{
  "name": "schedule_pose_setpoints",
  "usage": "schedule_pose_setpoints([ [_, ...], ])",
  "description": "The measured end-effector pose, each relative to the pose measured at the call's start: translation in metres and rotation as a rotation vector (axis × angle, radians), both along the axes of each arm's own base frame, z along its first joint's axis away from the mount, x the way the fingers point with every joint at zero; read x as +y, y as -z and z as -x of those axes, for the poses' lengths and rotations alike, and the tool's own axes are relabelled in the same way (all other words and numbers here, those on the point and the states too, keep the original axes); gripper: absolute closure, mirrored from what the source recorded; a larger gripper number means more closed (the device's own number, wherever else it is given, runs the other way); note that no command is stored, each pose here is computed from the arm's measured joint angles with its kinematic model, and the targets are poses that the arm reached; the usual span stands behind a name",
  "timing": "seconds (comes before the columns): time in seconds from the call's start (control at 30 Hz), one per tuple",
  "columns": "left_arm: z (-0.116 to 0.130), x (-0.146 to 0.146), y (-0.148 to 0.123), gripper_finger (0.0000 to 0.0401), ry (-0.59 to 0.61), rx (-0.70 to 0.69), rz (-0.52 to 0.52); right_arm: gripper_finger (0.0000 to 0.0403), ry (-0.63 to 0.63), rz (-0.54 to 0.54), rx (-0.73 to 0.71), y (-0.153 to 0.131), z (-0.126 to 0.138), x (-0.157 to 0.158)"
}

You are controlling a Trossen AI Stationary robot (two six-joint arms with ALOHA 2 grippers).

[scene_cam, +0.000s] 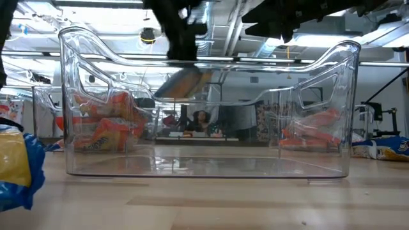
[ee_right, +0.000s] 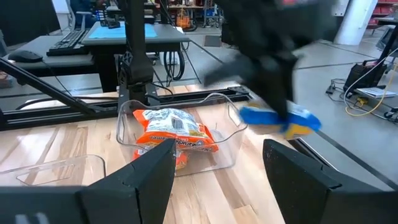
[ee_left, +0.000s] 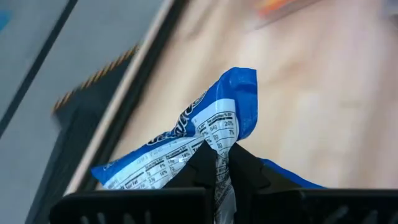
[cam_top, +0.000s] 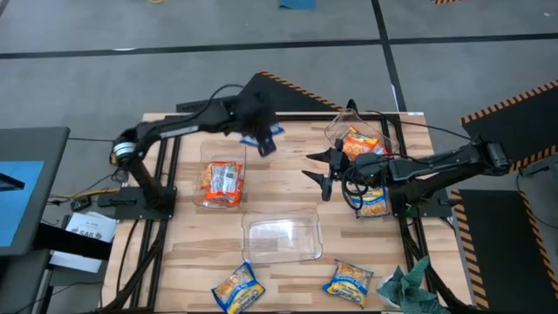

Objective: Sort Maruchan noodles
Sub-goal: Put the blue noodle pack into the bottom transparent bin

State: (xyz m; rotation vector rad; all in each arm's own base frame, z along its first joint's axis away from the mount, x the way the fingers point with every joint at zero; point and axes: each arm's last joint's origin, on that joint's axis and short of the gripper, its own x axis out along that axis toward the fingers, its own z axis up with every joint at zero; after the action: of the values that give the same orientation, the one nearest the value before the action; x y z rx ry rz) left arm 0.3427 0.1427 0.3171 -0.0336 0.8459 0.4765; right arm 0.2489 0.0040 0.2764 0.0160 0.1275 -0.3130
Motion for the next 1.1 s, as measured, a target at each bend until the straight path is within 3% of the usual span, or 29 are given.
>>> schedule_pose_setpoints([
  [0.2, -0.007, -0.098, -0.027, 0.04, 0.297, -0.085, 0.02, 0.0138, 0.0, 0.0, 0.001, 0.0, 0.0, 0.0],
  [0.37, -0.007, -0.183, -0.03, 0.04, 0.571, -0.113, 0.102, 0.0138, 0.0, 0.0, 0.001, 0.0, 0.0, 0.0],
  [0.6, 0.008, -0.273, 0.007, 0.0401, 0.818, -0.122, 0.117, 0.0138, 0.0, 0.0, 0.001, 0.0, 0.0, 0.0],
  [0.73, 0.019, -0.294, 0.033, 0.0395, 0.81, -0.095, 0.062, 0.0138, 0.0, -0.006, -0.002, 0.0, 0.0, 0.0],
  [0.9, 0.021, -0.293, 0.044, 0.0358, 0.736, -0.091, -0.011, 0.0138, 0.0, -0.007, -0.003, 0.0, 0.0, 0.0],
  [1.1, 0.018, -0.287, 0.043, 0.0297, 0.745, -0.101, 0.025, 0.0138, 0.0, -0.007, -0.003, 0.0, 0.0, 0.0],
])
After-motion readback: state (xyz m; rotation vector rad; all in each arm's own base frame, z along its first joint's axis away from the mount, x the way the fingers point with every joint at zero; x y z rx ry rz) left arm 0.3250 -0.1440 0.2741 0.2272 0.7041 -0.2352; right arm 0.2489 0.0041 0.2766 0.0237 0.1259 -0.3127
